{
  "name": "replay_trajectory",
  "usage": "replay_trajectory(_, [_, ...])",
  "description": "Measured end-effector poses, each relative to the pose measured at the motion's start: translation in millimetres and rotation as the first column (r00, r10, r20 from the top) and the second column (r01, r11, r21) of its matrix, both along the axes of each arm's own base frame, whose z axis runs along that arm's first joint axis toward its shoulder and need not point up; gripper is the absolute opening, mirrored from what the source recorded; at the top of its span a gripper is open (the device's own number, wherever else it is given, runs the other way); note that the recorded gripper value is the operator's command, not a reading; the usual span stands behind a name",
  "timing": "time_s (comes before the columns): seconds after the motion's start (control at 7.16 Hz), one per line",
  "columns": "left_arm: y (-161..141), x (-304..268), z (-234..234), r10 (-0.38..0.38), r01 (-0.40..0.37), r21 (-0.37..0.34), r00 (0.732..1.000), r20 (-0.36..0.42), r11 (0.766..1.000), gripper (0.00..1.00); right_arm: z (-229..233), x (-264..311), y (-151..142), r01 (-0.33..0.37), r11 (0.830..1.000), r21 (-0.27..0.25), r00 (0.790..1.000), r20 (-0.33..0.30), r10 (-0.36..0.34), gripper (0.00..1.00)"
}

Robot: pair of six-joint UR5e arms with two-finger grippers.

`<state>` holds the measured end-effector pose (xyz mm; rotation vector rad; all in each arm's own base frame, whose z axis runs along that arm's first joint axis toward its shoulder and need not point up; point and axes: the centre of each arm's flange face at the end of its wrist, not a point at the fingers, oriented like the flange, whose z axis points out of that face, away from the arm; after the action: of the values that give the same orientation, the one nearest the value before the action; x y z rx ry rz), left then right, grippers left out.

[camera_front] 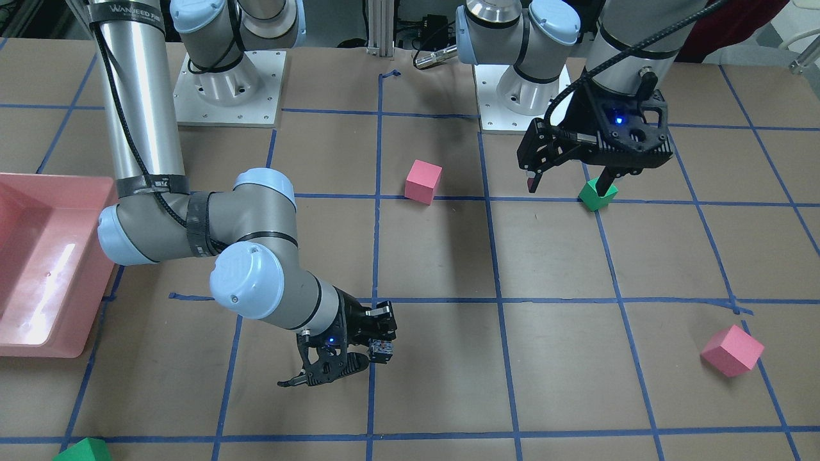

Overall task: Align button upright
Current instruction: 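Carry the switch out of the bin with the right gripper to the table center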

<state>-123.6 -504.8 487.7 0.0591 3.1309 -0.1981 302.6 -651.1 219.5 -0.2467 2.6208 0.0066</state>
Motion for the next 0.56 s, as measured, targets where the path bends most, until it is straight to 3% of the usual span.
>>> replay_trajectory(0.28, [0,0,0,0.0,0.0,0.0,1.0,0.0,1.0,1.0,-20,0,14,0.005,0.999,0.054,1.0,0.009,-0.006,0.0])
replay_trajectory(0.42, [0,0,0,0.0,0.0,0.001,1.0,0.0,1.0,1.0,-28,0,21,0.005,0.997,0.074,1.0,0.012,-0.006,0.27])
replay_trajectory(0.56, [0,0,0,-0.001,0.001,0.001,1.0,0.0,1.0,1.0,-32,2,24,0.003,0.996,0.085,1.0,0.022,-0.004,0.74])
